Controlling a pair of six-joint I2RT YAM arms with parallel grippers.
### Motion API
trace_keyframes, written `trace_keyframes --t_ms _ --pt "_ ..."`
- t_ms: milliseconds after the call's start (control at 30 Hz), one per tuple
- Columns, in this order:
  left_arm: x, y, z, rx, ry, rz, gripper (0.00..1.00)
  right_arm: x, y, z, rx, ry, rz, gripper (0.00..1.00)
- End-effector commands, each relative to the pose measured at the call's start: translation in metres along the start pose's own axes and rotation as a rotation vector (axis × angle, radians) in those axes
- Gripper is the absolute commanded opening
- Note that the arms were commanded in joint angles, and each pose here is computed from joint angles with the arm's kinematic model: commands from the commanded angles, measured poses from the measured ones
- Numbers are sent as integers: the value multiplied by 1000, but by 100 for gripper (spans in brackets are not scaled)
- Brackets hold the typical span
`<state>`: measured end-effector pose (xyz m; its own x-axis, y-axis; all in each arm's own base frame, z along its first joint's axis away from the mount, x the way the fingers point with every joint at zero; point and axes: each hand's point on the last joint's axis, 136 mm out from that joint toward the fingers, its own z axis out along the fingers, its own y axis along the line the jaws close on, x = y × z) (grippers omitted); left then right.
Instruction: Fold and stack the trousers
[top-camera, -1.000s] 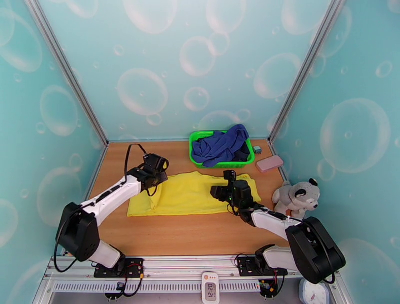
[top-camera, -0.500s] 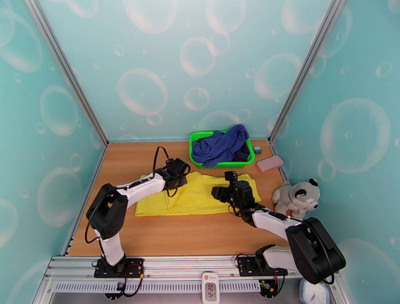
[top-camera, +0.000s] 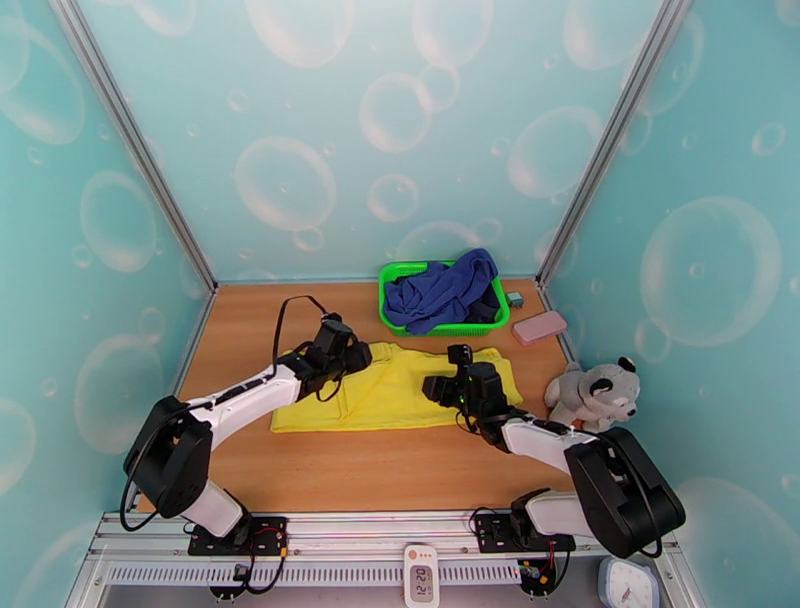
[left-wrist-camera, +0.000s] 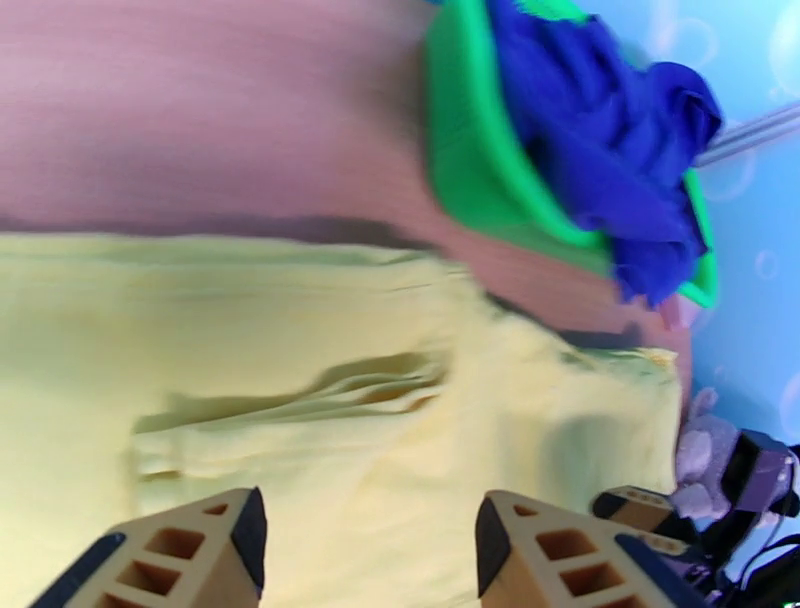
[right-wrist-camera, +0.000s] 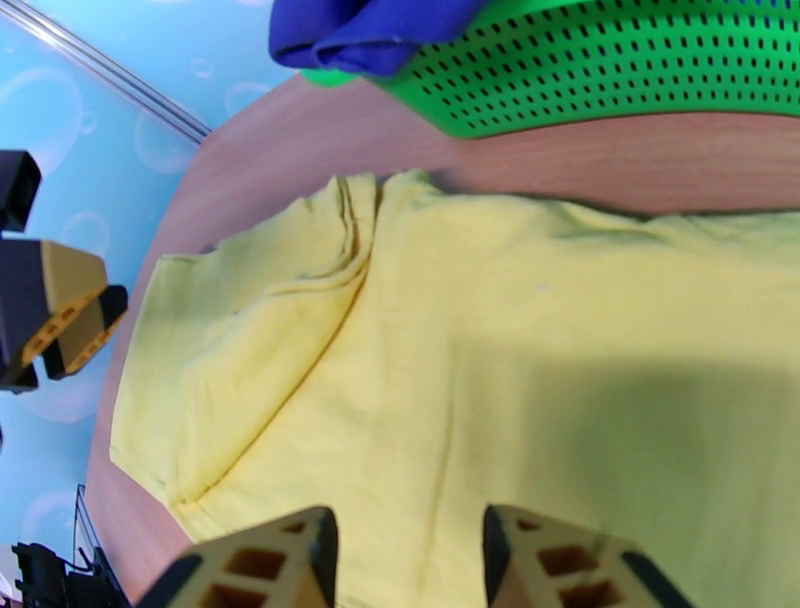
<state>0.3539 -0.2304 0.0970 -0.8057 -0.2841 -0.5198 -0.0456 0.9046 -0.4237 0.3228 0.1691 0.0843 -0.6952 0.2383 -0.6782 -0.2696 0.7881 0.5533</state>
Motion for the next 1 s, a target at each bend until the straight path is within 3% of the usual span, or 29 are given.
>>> trace_keyframes --t_ms 0,200,433,500,600,700,833,967 --pt "24 16 3 24 33 -36 63 -6 6 3 -17 2 8 43" --pt "33 9 12 111 62 -60 69 -2 9 8 -25 20 10 43" --pt "32 -28 5 204 67 57 69 8 11 12 -34 35 18 43" --pt "38 -44 4 298 98 87 69 9 11 12 -36 39 21 43" --pt "50 -90 -20 532 118 242 68 9 9 12 -29 42 20 43" --pt "69 -113 -43 641 178 438 67 3 4 7 -5 12 25 43" --pt "87 -109 -55 675 259 589 67 -8 -2 -5 36 -55 20 43" --pt "51 -73 -47 487 89 590 69 -18 13 -3 -8 -70 -18 43"
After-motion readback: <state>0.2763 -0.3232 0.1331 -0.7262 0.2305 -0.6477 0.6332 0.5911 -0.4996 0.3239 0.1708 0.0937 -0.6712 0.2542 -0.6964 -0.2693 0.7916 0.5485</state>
